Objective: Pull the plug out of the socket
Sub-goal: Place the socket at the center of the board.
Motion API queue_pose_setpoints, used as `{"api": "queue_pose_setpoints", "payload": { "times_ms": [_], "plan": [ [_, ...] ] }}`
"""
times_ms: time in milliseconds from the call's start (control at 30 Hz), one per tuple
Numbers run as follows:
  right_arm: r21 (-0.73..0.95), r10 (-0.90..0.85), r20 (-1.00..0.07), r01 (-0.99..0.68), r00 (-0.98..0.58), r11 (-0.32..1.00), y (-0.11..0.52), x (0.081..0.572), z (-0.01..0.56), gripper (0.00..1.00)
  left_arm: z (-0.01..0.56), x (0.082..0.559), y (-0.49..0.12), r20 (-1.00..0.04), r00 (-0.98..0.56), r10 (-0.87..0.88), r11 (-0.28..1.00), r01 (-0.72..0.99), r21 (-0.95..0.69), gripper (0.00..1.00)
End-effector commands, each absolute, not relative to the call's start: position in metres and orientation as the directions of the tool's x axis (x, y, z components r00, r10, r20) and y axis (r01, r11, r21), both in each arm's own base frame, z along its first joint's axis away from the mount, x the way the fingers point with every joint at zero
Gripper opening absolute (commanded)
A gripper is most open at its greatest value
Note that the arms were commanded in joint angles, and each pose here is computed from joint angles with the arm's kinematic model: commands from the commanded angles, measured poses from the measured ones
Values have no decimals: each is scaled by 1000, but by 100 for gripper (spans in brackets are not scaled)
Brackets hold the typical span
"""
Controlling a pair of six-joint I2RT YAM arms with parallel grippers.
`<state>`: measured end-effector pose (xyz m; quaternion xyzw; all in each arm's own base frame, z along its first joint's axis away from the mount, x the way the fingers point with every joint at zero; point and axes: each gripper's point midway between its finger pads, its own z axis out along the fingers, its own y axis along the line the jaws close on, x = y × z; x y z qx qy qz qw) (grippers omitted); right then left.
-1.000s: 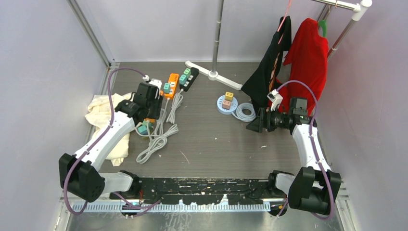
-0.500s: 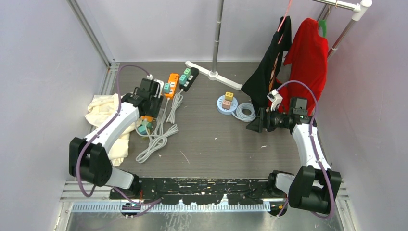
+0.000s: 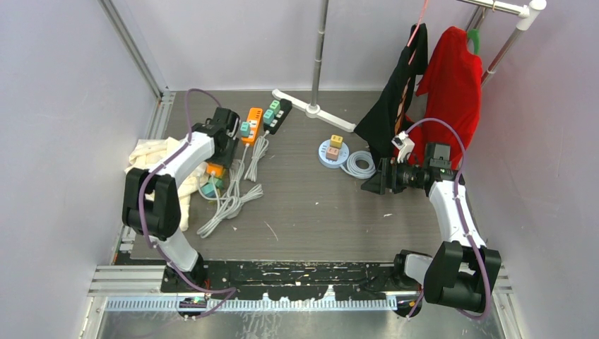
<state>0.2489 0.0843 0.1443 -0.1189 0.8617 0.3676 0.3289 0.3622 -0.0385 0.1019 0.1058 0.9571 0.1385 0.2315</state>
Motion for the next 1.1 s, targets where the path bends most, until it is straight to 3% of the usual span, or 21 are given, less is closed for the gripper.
{"api": "queue_pose_setpoints", "payload": {
  "times_ms": [0,133,400,667,900,1067],
  "plan": [
    [541,40,-685,-472,-727,696,83,257,153,84,116,373,-29,-439,-869,228,933,67,353,12],
    [542,40,-684,-471,-729,696,83,257,152,84,112,371,-29,-432,-875,216,935,58,351,36],
    [541,37,-684,-472,-729,697,83,257,153,84,130,365,-37,-470,-868,160,958,23,285,69],
    [533,16,-679,-477,-734,699,81,256,153,84,171,354,-56,-550,-832,74,991,0,134,76],
    [484,-91,-672,-528,-735,698,77,247,155,83,219,335,-112,-650,-757,-71,971,98,-219,78],
    [413,-230,-664,-605,-712,681,71,236,158,84,251,322,-167,-649,-712,-269,805,203,-557,78]
  ]
}}
